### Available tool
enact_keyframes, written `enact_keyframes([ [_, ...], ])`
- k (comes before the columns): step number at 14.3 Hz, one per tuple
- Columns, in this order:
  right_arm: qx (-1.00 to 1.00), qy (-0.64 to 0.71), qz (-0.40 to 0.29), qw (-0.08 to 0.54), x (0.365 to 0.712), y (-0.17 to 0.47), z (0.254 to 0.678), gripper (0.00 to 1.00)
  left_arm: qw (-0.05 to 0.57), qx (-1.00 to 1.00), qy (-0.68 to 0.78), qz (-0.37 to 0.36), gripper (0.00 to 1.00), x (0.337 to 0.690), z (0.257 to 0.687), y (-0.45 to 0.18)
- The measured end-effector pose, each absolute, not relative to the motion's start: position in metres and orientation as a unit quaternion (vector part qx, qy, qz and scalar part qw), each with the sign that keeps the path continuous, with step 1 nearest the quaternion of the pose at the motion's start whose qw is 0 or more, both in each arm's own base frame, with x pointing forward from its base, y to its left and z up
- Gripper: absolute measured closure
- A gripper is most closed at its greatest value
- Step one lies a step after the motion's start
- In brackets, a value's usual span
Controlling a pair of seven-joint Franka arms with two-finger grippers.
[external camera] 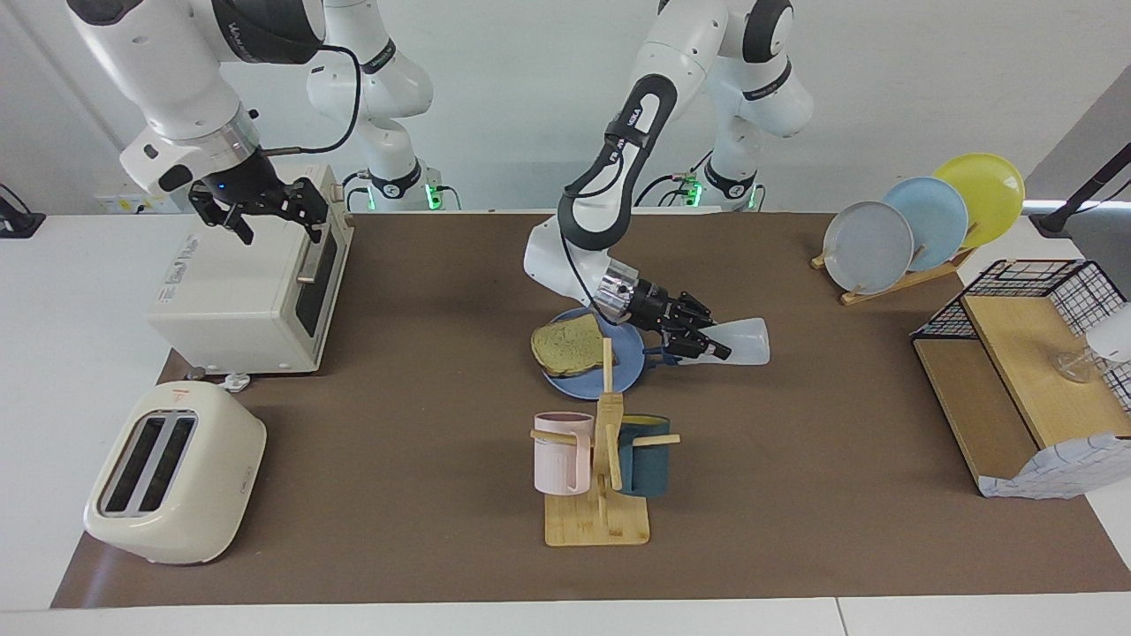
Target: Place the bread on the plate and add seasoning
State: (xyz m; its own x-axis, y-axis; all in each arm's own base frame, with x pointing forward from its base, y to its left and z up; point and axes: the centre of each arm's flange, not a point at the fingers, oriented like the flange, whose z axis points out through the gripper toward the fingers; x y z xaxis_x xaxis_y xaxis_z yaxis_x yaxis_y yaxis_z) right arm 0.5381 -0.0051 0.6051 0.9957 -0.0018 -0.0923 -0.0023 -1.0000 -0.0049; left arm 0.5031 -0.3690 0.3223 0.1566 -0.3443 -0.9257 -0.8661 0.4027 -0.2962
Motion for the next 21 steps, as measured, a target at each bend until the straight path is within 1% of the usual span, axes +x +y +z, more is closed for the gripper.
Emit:
enact_keyframes([
  [3,-0.999,0.001,0.046,0.003,0.538,-0.005,0.605,0.0,0.578,-0.485,0.622,0.21,0.59,0.483,0.324,-0.397],
  [9,-0.999,0.001,0.046,0.003,0.538,-0.005,0.605,0.0,0.58,-0.449,0.655,0.181,0.59,0.378,0.33,-0.487],
  [11,-0.999,0.001,0.046,0.003,0.538,-0.005,0.605,0.0,0.582,-0.449,0.655,0.176,0.59,0.37,0.336,-0.495],
  [14,-0.999,0.001,0.046,0.003,0.538,-0.005,0.605,0.0,0.58,-0.464,0.643,0.186,0.59,0.392,0.338,-0.479],
  [18,-0.999,0.001,0.046,0.003,0.538,-0.005,0.605,0.0,0.571,-0.499,0.617,0.211,0.59,0.46,0.337,-0.423],
  [20,-0.999,0.001,0.046,0.003,0.538,-0.005,0.605,0.0,0.57,-0.506,0.61,0.219,0.59,0.483,0.333,-0.401],
  [21,-0.999,0.001,0.046,0.003,0.538,-0.005,0.605,0.0,0.571,-0.504,0.607,0.224,0.59,0.489,0.327,-0.395],
])
